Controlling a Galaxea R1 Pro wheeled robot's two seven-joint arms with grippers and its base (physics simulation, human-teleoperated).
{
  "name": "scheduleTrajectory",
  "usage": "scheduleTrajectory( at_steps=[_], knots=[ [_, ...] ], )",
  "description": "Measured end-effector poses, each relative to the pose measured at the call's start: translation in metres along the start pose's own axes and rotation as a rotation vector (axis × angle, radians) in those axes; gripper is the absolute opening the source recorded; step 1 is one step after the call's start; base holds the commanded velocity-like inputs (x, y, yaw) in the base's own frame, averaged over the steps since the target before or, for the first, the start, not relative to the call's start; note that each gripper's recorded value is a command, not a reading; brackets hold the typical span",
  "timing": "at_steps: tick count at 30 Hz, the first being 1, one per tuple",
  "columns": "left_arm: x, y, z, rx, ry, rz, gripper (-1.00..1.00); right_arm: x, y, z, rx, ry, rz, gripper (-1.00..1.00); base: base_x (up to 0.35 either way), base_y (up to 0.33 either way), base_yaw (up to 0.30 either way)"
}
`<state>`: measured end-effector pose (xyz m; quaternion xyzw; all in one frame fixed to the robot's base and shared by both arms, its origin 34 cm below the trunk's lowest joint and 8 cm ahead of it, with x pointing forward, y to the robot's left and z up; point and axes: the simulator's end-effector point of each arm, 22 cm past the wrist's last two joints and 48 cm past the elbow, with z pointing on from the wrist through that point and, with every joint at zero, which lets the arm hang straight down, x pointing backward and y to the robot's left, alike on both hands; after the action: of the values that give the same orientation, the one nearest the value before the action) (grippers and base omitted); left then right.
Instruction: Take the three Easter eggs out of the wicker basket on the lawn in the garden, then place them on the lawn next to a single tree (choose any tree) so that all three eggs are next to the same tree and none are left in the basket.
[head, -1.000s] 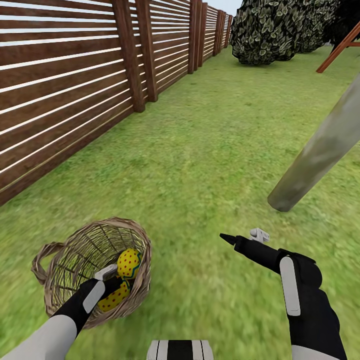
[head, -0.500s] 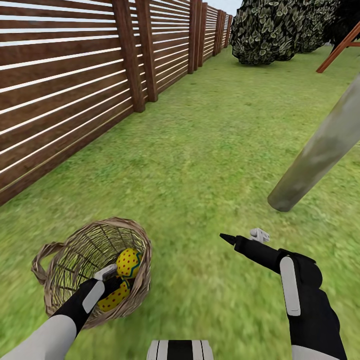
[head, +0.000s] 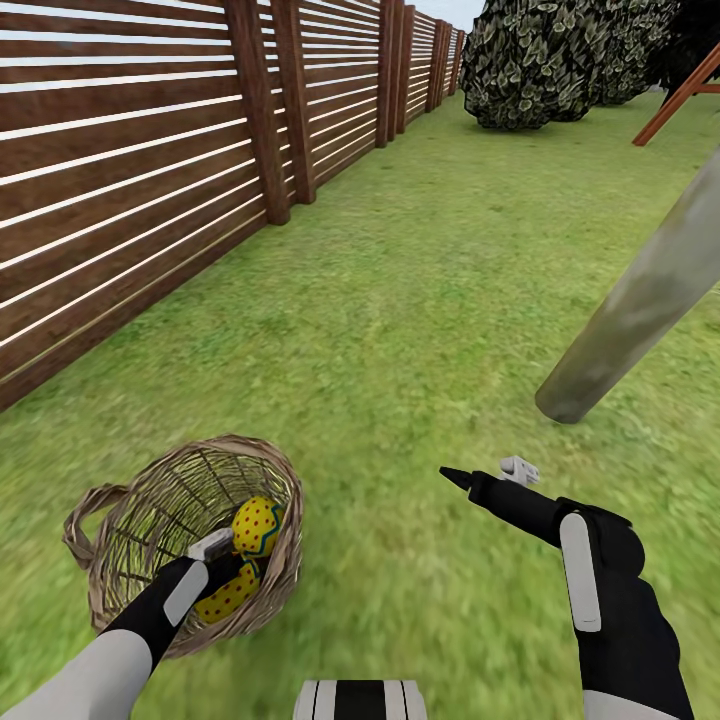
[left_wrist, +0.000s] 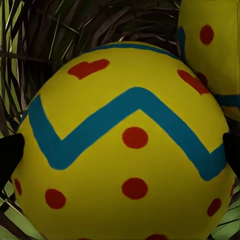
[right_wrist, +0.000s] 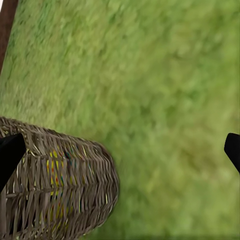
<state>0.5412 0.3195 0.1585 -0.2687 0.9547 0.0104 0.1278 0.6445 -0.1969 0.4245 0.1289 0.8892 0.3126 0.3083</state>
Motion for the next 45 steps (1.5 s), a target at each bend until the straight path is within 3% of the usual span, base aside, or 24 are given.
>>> scheduleTrajectory(
  at_steps=[45],
  knots=[
    [0.0008, 0.0008, -0.0065, 0.004, 0.006, -0.012, -1.00, -0.0081, 0.0089, -0.0078, -0.010, -0.019, -0.011, 1.00, 0.000, 0.000, 0.000]
  ],
)
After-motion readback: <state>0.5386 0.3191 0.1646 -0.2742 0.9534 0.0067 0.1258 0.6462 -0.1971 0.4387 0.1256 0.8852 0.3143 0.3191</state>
